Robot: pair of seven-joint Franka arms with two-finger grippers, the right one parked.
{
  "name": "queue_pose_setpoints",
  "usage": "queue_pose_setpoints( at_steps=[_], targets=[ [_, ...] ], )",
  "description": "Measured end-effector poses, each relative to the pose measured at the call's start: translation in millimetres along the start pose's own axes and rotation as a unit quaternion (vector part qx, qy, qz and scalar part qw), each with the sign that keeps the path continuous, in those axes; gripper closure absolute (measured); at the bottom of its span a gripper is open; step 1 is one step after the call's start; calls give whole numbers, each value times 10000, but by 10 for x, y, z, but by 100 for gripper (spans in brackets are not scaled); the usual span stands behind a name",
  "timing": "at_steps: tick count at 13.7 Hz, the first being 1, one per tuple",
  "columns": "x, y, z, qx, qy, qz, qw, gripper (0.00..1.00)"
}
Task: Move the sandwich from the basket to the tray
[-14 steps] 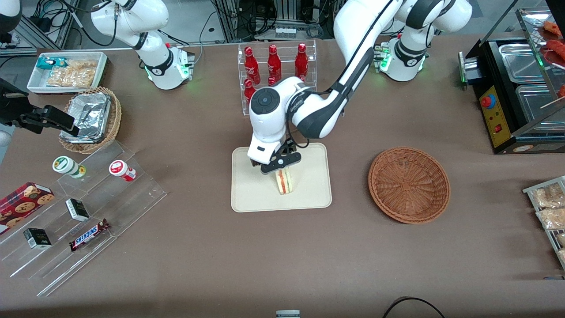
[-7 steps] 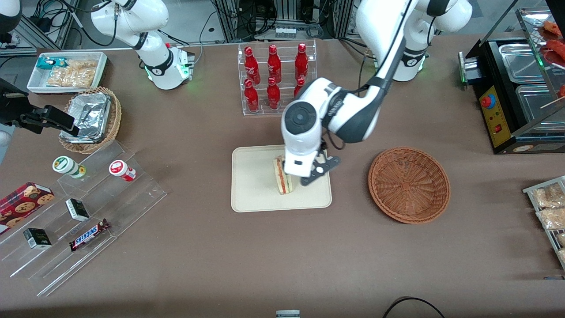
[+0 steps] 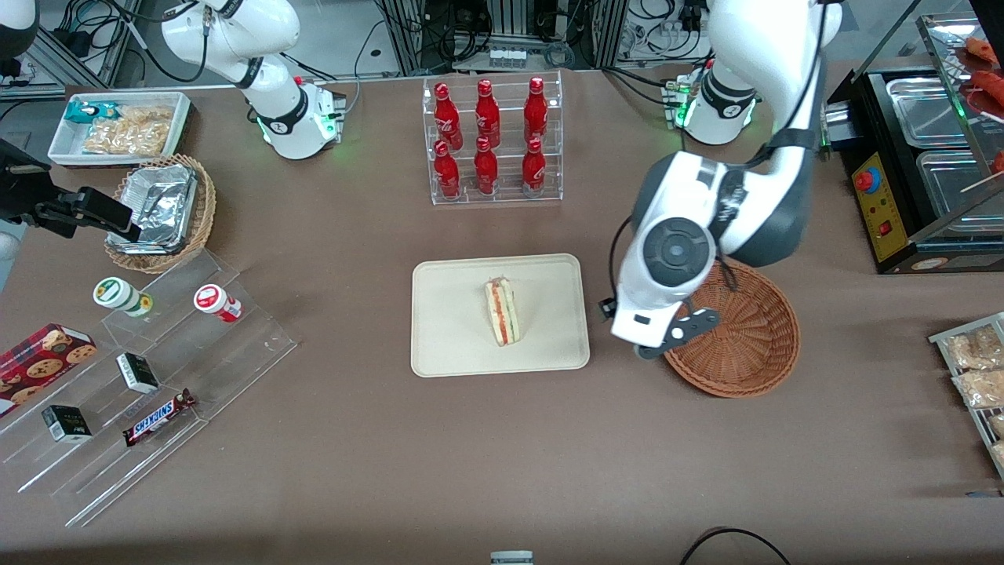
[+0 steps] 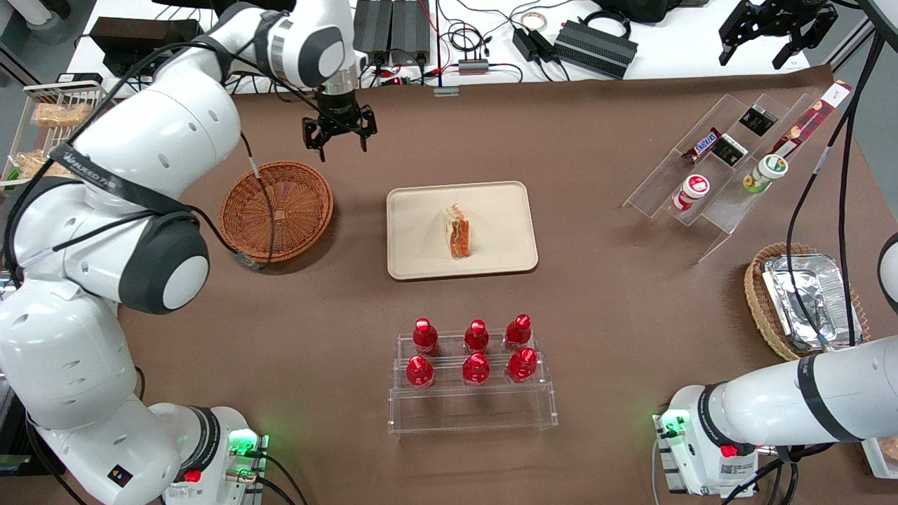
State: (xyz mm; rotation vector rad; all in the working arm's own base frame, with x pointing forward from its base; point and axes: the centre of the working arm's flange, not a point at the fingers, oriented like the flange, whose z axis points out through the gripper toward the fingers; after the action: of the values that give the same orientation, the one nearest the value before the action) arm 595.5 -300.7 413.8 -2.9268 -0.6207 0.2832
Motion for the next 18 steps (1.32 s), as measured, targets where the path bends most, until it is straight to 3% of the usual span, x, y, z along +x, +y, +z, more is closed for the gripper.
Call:
queue_pose_setpoints(
  at_steps=[3, 6, 10, 14, 16, 18],
  targets=[
    [152, -294, -116, -112, -91, 161, 9998, 0],
    [366, -889, -374, -504, -309, 570, 9966, 0],
    [430, -1666, -774, -721, -504, 1336, 9871, 0],
    [479, -2221, -1013, -641, -383, 1999, 9770, 0],
    [504, -2389, -1105, -647, -269, 2028, 9767, 0],
    [491, -2551, -1230, -507, -70, 2072, 9770, 0]
  ],
)
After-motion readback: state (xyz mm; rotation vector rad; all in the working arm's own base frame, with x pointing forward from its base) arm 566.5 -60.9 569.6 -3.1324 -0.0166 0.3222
